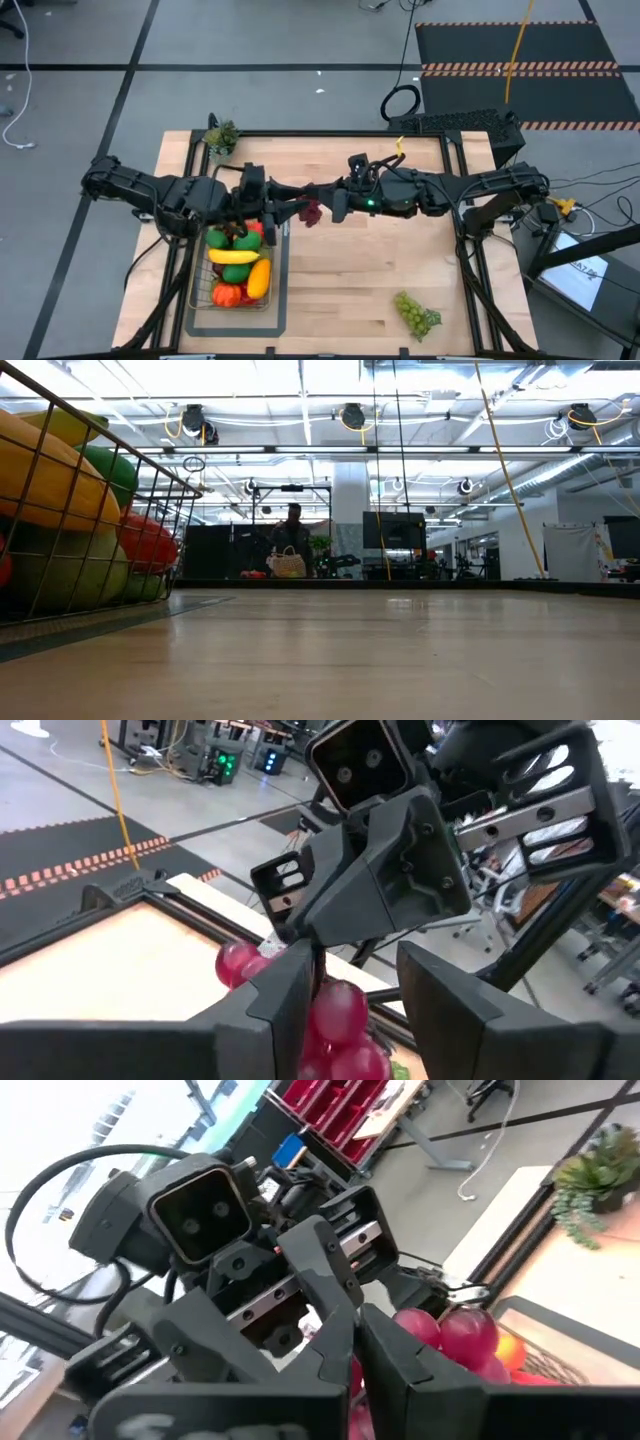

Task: Build produce basket
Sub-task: Put the red grapes into the wire basket

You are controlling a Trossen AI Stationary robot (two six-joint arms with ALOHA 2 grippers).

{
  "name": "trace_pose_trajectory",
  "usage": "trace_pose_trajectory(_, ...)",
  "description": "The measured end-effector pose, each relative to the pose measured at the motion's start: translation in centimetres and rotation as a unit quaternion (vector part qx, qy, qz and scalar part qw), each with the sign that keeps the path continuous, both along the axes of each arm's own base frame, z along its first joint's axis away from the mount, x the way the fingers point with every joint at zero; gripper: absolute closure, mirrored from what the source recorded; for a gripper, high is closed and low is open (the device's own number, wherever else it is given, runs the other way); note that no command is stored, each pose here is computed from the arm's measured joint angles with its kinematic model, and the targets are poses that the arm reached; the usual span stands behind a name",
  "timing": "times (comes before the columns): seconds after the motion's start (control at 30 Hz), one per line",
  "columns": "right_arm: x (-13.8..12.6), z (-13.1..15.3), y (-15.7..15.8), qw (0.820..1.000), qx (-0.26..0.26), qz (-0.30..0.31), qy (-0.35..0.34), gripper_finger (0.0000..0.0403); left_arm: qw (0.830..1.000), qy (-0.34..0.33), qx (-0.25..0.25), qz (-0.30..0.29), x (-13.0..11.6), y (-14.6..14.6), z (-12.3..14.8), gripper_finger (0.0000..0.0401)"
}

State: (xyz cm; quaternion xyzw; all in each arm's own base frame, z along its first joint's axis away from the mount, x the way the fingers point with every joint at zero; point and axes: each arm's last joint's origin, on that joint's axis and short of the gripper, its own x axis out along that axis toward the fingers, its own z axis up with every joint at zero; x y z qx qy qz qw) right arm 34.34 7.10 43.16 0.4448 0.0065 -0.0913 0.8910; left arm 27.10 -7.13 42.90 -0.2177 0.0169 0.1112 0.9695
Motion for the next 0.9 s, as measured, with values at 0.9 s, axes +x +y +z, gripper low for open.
trace_pose_trajectory(0.9, -0.1, 0.3, 0.3, 1.0, -0.013, -0.007, -0.013, 0.0398, 0.995, 0.033, -0.008, -0.091, 0.2, 0.6, -0.6, 0.0215)
